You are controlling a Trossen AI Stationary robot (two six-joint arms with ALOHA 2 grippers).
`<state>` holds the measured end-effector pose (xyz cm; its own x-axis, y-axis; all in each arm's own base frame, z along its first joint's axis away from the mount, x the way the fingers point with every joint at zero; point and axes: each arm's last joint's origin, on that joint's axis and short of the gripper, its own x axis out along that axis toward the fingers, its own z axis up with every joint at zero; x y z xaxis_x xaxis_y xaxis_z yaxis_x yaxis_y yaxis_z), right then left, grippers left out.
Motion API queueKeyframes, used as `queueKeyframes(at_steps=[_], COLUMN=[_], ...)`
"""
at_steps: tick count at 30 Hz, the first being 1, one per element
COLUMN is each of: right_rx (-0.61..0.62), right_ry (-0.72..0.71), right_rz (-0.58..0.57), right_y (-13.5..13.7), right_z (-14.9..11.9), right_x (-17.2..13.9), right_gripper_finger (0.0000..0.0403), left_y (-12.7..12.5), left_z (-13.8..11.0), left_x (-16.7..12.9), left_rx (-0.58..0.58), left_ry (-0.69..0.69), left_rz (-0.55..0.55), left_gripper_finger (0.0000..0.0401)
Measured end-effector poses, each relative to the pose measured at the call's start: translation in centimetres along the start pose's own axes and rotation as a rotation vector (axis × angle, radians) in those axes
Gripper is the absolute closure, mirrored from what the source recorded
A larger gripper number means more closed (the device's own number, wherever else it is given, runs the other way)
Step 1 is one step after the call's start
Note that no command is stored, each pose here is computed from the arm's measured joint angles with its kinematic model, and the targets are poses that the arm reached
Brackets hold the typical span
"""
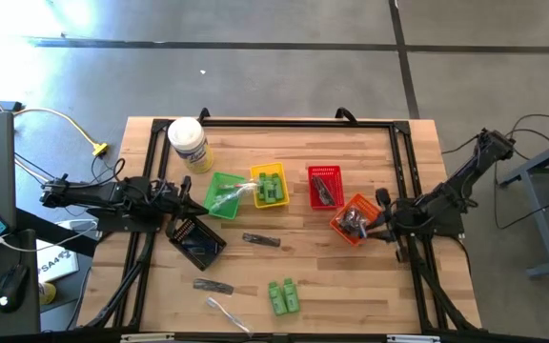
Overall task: Pick & Place Travel size toiletries
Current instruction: Put the blue razor into the black basket
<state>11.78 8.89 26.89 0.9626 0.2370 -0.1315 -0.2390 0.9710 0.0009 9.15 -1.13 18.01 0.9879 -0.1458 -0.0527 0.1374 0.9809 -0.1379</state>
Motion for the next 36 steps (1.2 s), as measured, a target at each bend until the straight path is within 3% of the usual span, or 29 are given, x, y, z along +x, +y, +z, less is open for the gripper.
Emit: queueKeyframes(at_steps=[11,15,19,28,36], right_rx=[0.02,0.006,-0.017,-0.031,-0.043], right_ry=[-0.209,-0.262,-0.331,-0.376,-0.428], right_rz=[-0.05,-0.051,-0.013,-0.066,-0.072], right_y=[-1.9,-2.3,-2.6,-3.9,-4.8], right_z=[-4.5,-4.1,-3.4,-3.3,-3.2], right_x=[-0.5,-0.5,0.1,2.0,3.5], right_gripper_finger=[0.0381,0.0381,0.038,0.038,0.038], left_y=[0.1,0.1,0.2,-0.2,-0.9], left_z=[1.1,1.8,3.2,7.9,12.8], left_x=[0.6,1.6,2.9,9.1,16.1], left_rx=[-0.045,-0.046,-0.049,0.049,0.239], left_ry=[-0.097,-0.136,-0.112,0.05,0.075], left_rz=[0.067,0.083,0.178,0.21,0.098], left_gripper_finger=[0.0398,0.037,0.0322,0.0202,0.0159])
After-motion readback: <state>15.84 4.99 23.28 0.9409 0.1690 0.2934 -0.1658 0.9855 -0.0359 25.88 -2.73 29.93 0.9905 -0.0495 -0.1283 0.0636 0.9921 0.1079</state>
